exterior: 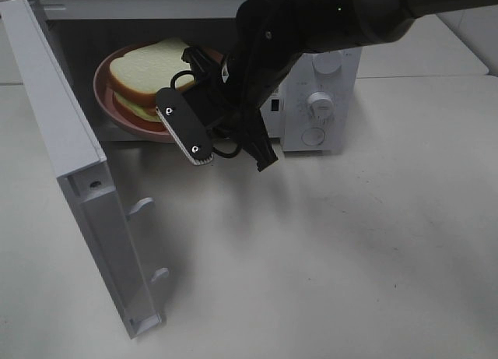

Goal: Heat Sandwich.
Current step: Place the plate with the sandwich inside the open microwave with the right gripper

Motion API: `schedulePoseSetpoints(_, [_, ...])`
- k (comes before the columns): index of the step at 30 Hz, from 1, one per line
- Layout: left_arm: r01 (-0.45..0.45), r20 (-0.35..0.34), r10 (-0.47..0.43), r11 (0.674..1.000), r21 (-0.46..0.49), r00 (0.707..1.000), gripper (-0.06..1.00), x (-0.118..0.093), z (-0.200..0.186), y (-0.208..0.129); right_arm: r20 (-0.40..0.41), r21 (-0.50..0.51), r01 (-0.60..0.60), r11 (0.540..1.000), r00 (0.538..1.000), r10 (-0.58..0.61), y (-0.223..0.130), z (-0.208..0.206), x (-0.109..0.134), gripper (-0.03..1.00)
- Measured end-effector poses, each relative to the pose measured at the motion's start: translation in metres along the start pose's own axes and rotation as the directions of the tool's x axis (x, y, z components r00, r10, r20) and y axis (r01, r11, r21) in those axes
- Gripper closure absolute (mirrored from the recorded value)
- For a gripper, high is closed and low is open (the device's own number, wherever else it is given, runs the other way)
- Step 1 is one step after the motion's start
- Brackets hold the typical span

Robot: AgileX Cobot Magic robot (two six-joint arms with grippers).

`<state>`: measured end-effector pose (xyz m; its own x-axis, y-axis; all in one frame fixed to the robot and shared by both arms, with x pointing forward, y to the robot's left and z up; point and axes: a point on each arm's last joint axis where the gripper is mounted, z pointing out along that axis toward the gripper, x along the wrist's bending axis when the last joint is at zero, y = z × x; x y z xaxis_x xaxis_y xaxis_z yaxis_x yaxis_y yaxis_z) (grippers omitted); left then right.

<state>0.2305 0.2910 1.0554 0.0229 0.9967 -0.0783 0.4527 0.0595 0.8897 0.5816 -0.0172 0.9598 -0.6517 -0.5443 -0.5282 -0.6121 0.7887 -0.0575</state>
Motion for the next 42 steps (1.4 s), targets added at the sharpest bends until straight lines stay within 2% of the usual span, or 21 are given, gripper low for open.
schedulePoseSetpoints(18, [0.000,0.000,0.000,1.000,0.000,1.000,-0.05,0.000,0.000,0.000,-0.033,0.054,-0.049,0.997,0.998,0.051,0.005,0.033,-0.028,0.95])
schedulePoseSetpoints(30, [0.000,0.000,0.000,1.000,0.000,1.000,-0.05,0.000,0.000,0.000,0.009,0.085,-0.176,0.981,0.984,0.176,0.007,0.051,-0.055,0.94])
schedulePoseSetpoints(37, [0.000,0.000,0.000,1.000,0.000,1.000,-0.05,0.000,0.000,0.000,0.037,0.087,-0.194,0.977,0.981,0.192,0.008,0.066,-0.065,0.94])
schedulePoseSetpoints(42, [0.000,0.000,0.000,1.000,0.000,1.000,-0.05,0.000,0.000,0.000,0.029,0.093,-0.193,0.977,0.981,0.192,0.008,0.076,-0.064,0.94])
